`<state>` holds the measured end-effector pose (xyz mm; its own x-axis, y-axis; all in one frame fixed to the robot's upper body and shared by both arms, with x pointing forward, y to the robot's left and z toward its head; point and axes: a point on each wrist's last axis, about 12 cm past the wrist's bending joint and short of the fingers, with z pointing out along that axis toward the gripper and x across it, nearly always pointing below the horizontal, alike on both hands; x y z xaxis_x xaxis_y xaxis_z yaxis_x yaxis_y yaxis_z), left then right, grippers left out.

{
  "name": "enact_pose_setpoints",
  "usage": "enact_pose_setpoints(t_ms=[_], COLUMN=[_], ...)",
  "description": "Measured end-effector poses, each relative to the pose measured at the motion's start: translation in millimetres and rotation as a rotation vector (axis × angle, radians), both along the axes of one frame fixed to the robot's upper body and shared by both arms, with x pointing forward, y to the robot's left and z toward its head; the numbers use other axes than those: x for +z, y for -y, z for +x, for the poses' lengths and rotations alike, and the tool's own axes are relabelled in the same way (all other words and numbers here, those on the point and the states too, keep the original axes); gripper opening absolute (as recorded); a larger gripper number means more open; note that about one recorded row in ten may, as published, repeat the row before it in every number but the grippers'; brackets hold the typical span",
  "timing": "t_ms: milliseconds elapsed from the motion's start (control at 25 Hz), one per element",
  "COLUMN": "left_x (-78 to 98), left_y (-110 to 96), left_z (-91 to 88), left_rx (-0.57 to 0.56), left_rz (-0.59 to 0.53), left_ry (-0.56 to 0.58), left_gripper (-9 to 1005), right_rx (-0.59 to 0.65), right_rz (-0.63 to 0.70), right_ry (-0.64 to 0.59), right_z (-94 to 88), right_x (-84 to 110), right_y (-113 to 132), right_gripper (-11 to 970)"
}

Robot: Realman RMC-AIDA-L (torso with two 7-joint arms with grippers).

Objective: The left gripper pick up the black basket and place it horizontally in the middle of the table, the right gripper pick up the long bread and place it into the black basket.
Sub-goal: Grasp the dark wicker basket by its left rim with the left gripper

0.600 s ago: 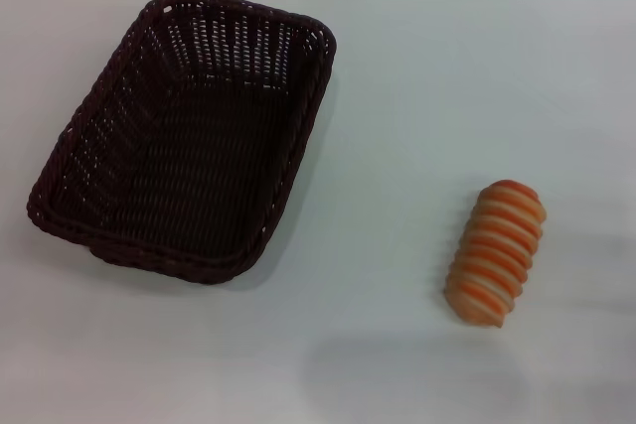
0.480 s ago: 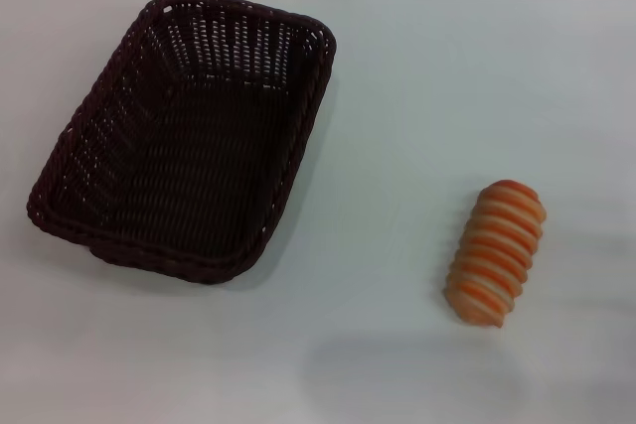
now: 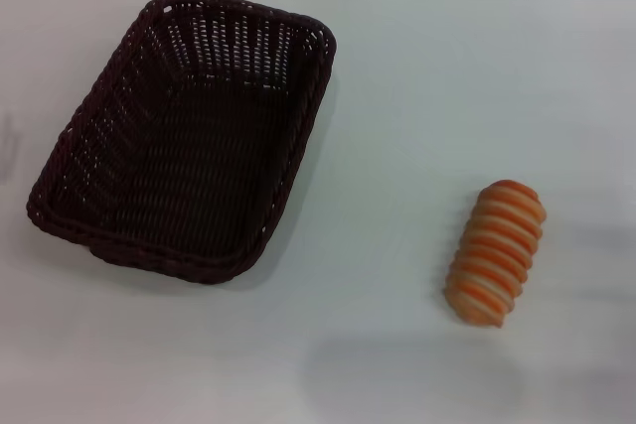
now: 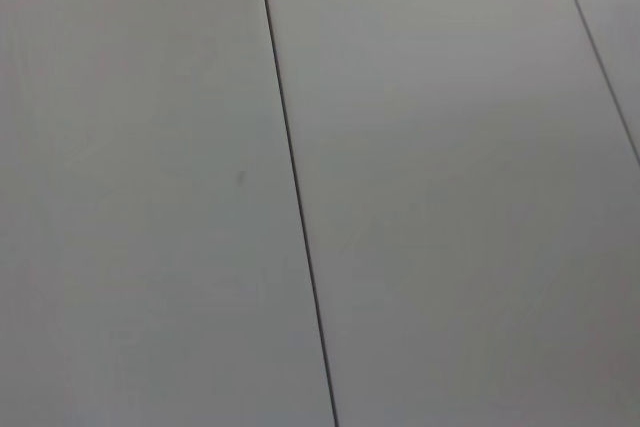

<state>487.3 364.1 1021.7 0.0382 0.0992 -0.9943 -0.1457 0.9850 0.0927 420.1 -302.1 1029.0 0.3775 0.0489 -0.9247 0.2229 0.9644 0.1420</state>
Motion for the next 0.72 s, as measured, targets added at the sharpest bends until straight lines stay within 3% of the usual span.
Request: enact_pose_setpoints(t_ms=[120,240,400,560,640,720], left_x=[15.0,42.6,87.4,135.6,161.2,166.1], left_y=[-1,7,16,31,52,60], left_z=[21.7,37.4,45.2,54.7,56.2,55.9], left_rx=[-0.056,-0.123,-0.155,-0.217,-0.26,-0.269], left_rz=[-0.012,0.01,0.043,0.081,0.129,0.155], left_ry=[-0.068,-0.086,-0.046,-0.13,-0.211,-0.246], left_gripper=[799,799,799,799,799,799], right_rx=[0.012,0.02,0.031,0.036,0.039,0.039], right_rz=[-0.002,0.001,0.003,0.005,0.009,0.01], right_ry=[-0.007,-0.013,-0.024,-0.038,-0.052,-0.054], right_z=[0.8,2.7,4.6,5.4,6.1,6.2], right_x=[-0.7,-1.2,-2.3,-3.8,-5.4,-5.7], right_y=[-1,-2,-3,-3,-3,-3], right_gripper=[784,783,781,779,779,778])
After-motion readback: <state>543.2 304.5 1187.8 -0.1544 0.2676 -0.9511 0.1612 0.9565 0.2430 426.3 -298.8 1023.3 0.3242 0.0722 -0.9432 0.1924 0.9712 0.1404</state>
